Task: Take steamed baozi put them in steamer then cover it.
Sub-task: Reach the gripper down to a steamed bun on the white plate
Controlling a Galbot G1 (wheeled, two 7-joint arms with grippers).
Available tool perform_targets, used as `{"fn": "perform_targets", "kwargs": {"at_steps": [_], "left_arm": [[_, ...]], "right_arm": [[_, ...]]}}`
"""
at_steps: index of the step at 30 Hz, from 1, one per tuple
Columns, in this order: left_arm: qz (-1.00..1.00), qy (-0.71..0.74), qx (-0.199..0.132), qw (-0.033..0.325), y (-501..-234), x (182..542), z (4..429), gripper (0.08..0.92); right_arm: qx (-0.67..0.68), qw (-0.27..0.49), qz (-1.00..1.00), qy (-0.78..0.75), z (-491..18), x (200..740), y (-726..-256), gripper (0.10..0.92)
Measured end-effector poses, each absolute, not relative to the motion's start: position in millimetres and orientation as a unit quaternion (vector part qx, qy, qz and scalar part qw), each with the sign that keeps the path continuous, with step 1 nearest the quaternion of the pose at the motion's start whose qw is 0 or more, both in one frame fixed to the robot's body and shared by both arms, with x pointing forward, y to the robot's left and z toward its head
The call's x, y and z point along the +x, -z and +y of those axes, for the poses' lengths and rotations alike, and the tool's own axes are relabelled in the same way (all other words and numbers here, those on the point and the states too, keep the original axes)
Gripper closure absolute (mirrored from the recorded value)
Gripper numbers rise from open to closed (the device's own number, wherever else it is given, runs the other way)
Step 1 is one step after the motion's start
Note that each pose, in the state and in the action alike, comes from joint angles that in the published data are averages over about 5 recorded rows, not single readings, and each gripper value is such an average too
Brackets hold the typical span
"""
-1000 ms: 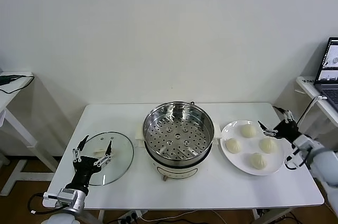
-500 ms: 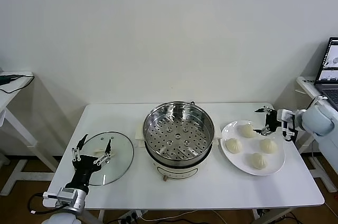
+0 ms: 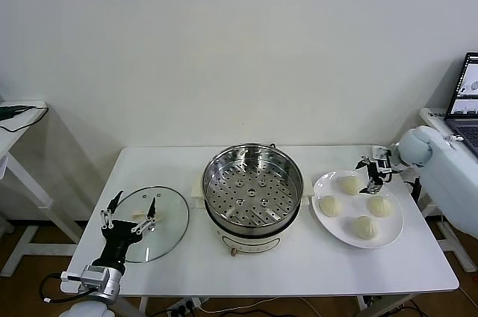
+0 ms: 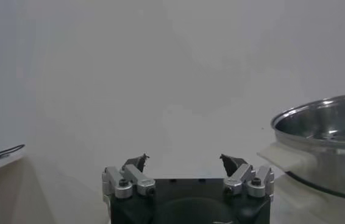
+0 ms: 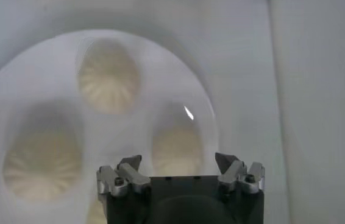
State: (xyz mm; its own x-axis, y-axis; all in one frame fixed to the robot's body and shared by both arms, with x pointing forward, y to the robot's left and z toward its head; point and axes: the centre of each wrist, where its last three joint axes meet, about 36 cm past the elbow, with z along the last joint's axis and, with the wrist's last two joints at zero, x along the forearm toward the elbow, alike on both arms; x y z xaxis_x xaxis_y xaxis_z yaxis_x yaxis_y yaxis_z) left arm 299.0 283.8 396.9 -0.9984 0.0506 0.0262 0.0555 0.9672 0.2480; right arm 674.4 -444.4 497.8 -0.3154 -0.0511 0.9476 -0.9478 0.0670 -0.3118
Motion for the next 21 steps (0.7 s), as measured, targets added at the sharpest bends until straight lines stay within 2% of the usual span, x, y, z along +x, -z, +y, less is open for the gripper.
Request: {"fn": "perform_targets", "kwargs": {"at_steps": [21], "left_arm": [[-0.992,0.127,-0.026,0.010,-393,298,281,0.177]], "right_arm": [[0.402,0.440,-0.572,-0.564,-419,699,-470,0.200]]}}
